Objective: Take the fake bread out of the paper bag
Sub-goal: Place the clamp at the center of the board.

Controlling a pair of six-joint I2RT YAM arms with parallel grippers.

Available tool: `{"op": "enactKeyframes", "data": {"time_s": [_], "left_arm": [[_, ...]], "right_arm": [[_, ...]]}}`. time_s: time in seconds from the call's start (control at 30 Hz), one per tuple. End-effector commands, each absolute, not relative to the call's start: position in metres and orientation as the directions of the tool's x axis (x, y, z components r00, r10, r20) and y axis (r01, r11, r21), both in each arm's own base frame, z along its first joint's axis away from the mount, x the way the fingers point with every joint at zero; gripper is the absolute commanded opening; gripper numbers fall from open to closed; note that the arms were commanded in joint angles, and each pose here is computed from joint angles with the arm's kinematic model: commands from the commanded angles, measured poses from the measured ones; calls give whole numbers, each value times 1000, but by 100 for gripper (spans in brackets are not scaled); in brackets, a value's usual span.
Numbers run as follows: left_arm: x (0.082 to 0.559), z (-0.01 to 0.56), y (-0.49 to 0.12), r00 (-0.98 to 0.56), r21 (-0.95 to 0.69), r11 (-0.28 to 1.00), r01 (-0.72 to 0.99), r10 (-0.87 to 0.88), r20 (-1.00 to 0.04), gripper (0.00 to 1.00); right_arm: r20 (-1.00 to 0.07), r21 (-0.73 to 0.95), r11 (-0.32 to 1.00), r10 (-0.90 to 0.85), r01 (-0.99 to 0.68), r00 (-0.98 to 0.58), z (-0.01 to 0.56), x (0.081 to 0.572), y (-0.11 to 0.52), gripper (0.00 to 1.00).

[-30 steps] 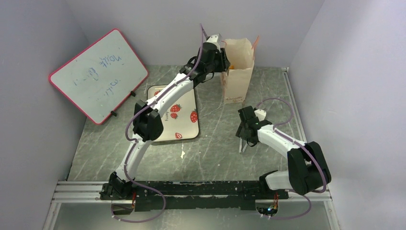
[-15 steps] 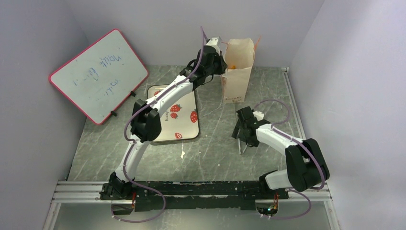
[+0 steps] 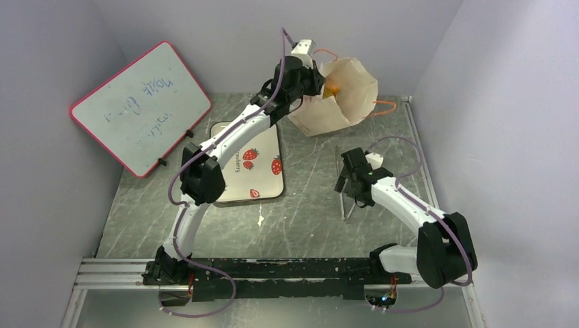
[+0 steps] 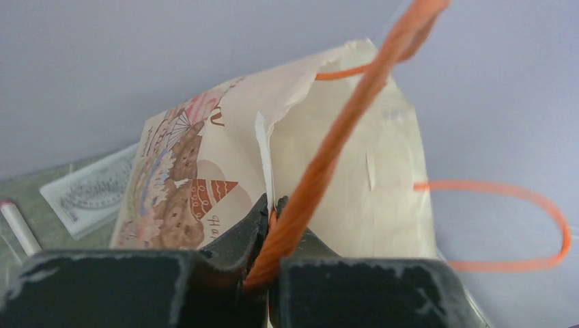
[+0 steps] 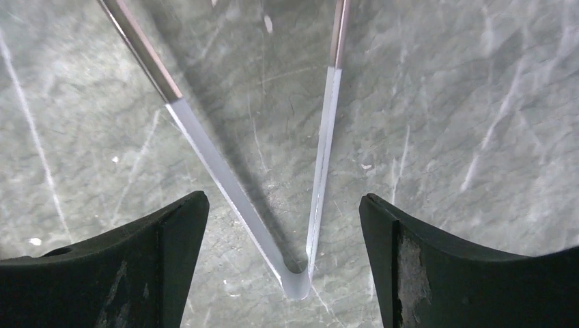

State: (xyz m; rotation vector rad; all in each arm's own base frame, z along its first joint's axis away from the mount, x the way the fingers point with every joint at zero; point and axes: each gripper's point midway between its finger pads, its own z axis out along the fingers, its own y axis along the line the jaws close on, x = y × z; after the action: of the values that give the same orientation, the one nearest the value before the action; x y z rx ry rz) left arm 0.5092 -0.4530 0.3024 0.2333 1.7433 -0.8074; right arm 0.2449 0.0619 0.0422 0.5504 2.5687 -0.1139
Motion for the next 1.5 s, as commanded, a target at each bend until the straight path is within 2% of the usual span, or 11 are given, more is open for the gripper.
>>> {"op": "enactKeyframes", "data": {"time_s": [0.0, 0.2, 0.5, 0.77, 1.03, 1.27, 1.47], "left_arm": [[483, 449, -432, -74, -370, 673, 640, -426, -902, 7], [470, 488, -401, 33, -311, 732, 606, -414, -910, 7], [437, 521, -318, 156, -241, 864, 442, -339, -928, 7], [400, 526, -229, 159, -256, 932, 256, -302, -940, 7], [356, 523, -146, 169, -266, 959, 94, -279, -945, 7], [320, 514, -100, 160, -275, 961, -2, -271, -949, 7], [297, 500, -78, 134, -287, 956, -55, -278, -951, 7]], "right_arm": [[-571, 2, 909, 344, 417, -746, 71, 254, 52, 86], [-605, 3, 917, 320, 400, -729, 87, 261, 58, 86], [-648, -21, 969, 173, 245, -742, 102, 283, 121, 86], [-631, 67, 994, 110, 87, -768, 85, 326, 194, 84], [-604, 65, 997, 5, -43, -797, 50, 374, 258, 81], [-583, 79, 992, -31, -95, -812, 19, 403, 292, 79], [-570, 89, 991, -35, -104, -821, 10, 406, 299, 78]]}}
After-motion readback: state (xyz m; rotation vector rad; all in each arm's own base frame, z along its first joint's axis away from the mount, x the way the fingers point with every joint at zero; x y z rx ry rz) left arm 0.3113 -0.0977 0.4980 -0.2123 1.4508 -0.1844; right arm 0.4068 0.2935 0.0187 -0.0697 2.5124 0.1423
